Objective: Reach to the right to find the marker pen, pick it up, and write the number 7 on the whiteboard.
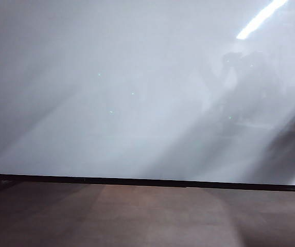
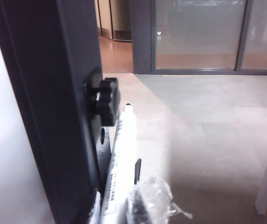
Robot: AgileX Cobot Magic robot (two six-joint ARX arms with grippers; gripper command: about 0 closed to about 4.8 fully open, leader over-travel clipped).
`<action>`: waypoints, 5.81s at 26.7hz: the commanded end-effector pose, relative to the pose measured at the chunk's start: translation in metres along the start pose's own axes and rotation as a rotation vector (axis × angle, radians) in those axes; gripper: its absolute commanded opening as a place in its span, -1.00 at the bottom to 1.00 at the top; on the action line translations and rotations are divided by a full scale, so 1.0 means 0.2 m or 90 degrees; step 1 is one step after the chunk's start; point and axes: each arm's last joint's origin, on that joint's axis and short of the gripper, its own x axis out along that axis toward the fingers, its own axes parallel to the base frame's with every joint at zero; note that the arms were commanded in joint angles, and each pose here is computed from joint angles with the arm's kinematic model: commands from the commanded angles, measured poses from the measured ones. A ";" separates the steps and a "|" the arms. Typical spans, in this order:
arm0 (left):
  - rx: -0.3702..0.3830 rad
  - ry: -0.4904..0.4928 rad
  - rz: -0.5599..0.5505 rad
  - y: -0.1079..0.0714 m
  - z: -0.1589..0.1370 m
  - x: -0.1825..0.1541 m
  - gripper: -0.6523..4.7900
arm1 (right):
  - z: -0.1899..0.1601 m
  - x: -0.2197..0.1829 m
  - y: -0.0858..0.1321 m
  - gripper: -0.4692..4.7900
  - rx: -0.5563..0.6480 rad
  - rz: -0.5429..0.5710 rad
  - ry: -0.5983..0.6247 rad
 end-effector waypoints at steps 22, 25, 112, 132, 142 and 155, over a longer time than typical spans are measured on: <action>0.006 -0.013 0.000 0.00 0.02 -0.01 -0.78 | 1.34 -0.67 0.24 -0.84 -0.077 -0.097 -0.308; 0.006 -0.012 0.000 0.00 0.02 -0.01 -0.78 | 1.43 -0.74 0.43 -0.84 -0.062 -0.033 -0.312; 0.007 -0.030 0.001 0.00 0.04 -0.04 -0.78 | 0.81 -0.15 1.51 -0.84 0.002 0.077 -0.134; 0.014 -0.030 0.001 0.00 0.04 -0.04 -0.78 | 0.76 -0.14 1.53 -0.84 -0.013 0.106 -0.072; 0.014 -0.030 0.001 0.00 0.04 -0.04 -0.78 | 0.71 -0.14 1.53 -0.84 -0.016 0.108 -0.008; 0.014 -0.030 0.001 0.00 0.04 -0.04 -0.78 | 0.65 -0.15 1.52 -0.84 -0.024 0.106 0.080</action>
